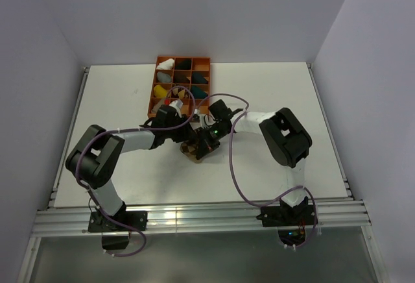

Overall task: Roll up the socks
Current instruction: Roll the sock at the center of the board.

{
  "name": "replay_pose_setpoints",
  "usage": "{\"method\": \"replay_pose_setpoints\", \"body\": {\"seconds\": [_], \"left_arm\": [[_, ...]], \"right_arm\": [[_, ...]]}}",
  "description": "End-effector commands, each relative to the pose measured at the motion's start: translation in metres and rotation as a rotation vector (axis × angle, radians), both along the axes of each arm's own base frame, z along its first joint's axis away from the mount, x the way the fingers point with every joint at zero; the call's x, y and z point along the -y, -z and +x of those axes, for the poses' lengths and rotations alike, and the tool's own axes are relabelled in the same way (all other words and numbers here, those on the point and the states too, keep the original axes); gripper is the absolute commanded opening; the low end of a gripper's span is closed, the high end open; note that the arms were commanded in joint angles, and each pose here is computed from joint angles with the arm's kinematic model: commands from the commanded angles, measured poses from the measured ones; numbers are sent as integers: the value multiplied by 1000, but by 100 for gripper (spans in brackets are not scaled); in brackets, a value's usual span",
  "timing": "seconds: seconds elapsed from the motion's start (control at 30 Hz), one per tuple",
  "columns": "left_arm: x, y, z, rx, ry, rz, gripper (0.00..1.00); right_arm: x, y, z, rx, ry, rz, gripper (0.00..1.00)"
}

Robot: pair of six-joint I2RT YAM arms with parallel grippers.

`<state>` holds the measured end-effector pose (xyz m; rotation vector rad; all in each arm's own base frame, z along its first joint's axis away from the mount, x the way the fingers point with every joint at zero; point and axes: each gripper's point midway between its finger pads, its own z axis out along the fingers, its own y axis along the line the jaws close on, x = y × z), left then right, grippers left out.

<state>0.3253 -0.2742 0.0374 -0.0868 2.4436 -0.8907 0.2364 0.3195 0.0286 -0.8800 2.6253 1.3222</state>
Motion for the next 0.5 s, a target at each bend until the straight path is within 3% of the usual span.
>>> {"method": "replay_pose_setpoints", "body": {"seconds": [0.0, 0.2, 0.33, 0.47], "left_arm": [[13, -32, 6, 103, 35, -71, 38], [14, -39, 6, 109, 2, -106, 46], [-1, -62, 14, 159, -103, -95, 65], [-23, -82, 25, 211, -230, -48, 75]], "right_arm": [[8, 22, 11, 18, 33, -91, 0], [6, 19, 14, 32, 46, -92, 0], [8, 18, 16, 42, 50, -101, 0], [8, 18, 16, 41, 55, -103, 0]]}}
